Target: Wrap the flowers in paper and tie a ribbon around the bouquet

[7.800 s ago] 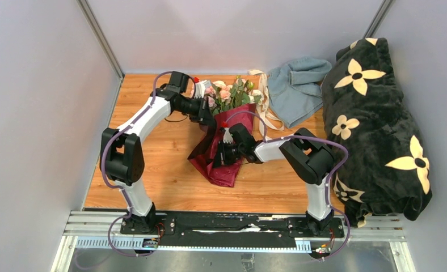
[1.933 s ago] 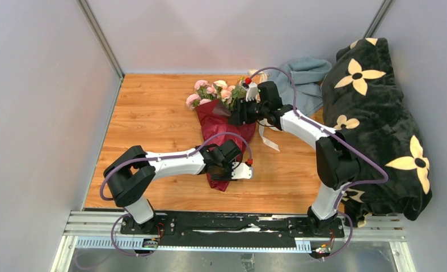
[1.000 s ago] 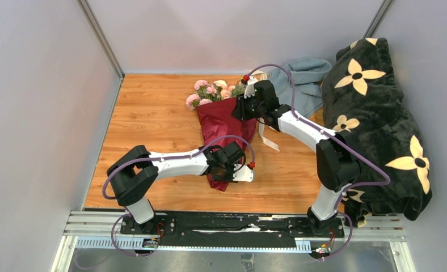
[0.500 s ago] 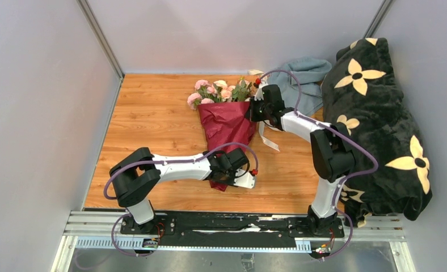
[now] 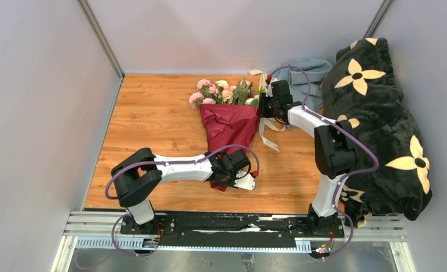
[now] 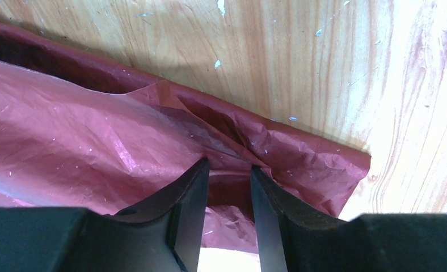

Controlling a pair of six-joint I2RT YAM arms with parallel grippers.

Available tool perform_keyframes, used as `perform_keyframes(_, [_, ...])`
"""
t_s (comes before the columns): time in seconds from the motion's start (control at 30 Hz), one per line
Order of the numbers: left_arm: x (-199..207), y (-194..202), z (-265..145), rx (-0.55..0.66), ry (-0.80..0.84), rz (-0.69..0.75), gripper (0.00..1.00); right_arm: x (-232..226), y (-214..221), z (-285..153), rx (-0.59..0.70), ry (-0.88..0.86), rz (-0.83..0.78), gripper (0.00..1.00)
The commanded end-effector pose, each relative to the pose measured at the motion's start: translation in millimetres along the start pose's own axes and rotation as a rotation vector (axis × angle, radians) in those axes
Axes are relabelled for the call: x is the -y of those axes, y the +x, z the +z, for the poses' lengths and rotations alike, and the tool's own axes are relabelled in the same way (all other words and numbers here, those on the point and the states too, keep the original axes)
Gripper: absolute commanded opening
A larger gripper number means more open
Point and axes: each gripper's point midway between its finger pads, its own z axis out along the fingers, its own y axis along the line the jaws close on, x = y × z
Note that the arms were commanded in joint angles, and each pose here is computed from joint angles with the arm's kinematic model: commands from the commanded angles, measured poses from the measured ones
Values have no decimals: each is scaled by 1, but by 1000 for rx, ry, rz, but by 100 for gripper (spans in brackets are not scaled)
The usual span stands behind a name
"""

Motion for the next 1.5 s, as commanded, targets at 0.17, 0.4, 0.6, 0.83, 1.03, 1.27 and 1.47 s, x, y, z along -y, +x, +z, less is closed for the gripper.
perform_keyframes(0.17, [91,31,29,-90,347,5,45,-48,-19,-100,82,64,-281,37])
perform_keyframes(0.4, [89,34,31,-108,343,13,45,-124,40,-74,21,-368,-167,28])
perform_keyframes(0.6, [87,16,5,-52,398,-13,46,-108,88,-21,-148,-344,-104,21])
perform_keyframes(0.83, [87,-36,-83,150,593,-35,48,-80,120,-3,-218,-270,-43,19])
perform_keyframes(1.03, [64,-48,-132,308,597,-26,49,-79,123,1,-239,-267,-51,18])
perform_keyframes(1.27, [-46,8,-64,176,268,-454,22,-80,121,-2,-241,-268,-48,18])
perform_keyframes(1.47, [-19,32,-14,18,254,-392,22,-79,120,-1,-240,-262,-52,19])
